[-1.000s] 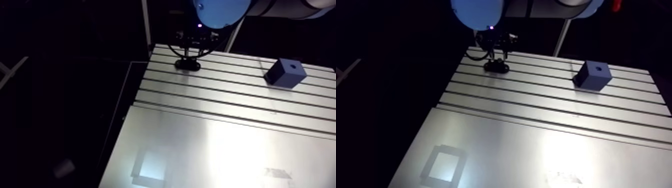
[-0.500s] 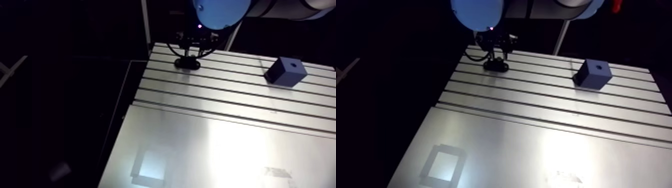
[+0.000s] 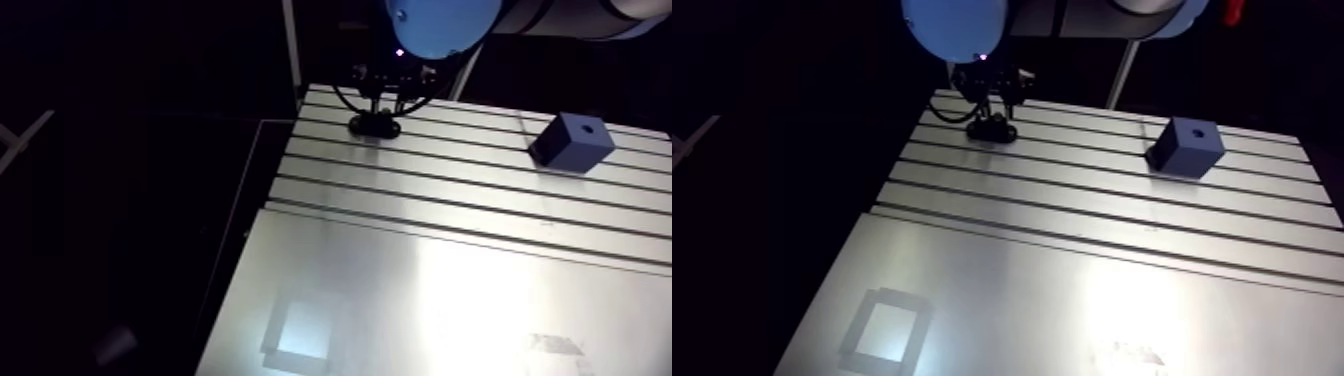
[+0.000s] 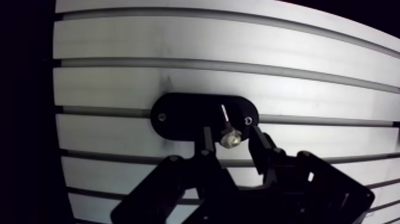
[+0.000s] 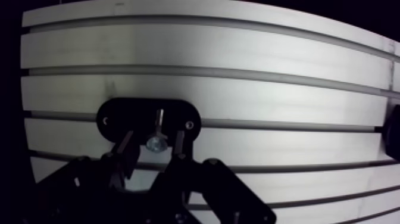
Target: Pick up the M10 bolt and insert it into the hex recess until seated.
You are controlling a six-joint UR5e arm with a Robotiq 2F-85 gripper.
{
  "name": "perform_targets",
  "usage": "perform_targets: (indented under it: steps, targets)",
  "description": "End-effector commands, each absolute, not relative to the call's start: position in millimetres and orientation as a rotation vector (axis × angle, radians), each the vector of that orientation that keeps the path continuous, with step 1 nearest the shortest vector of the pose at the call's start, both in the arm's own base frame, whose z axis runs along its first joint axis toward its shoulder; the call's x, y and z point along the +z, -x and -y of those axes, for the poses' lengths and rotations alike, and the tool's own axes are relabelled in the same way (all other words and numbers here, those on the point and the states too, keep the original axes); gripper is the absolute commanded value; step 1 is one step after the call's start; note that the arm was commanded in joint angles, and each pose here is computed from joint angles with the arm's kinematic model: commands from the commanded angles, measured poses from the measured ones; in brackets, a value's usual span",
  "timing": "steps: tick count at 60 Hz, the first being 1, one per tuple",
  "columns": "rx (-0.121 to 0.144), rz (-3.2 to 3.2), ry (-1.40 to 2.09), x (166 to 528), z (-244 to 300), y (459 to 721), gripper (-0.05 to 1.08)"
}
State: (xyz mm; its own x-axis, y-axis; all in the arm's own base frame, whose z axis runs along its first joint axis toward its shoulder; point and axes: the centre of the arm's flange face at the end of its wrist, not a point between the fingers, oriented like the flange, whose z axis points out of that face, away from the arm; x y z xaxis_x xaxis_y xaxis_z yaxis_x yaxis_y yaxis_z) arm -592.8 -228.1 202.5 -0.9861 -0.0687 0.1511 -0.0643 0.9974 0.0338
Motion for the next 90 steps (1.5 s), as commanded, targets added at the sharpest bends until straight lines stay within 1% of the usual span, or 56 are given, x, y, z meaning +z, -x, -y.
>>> perform_targets:
  steps: [1,22,90]
  targets:
    - [-0.044,2.991,-0.099,199.5,227.6,593.8,0.57]
    - [-0.044,2.988,-0.101,200.2,227.9,595.3,0.61]
    - [-0.042,2.991,-0.104,197.8,230.1,595.9,0.66]
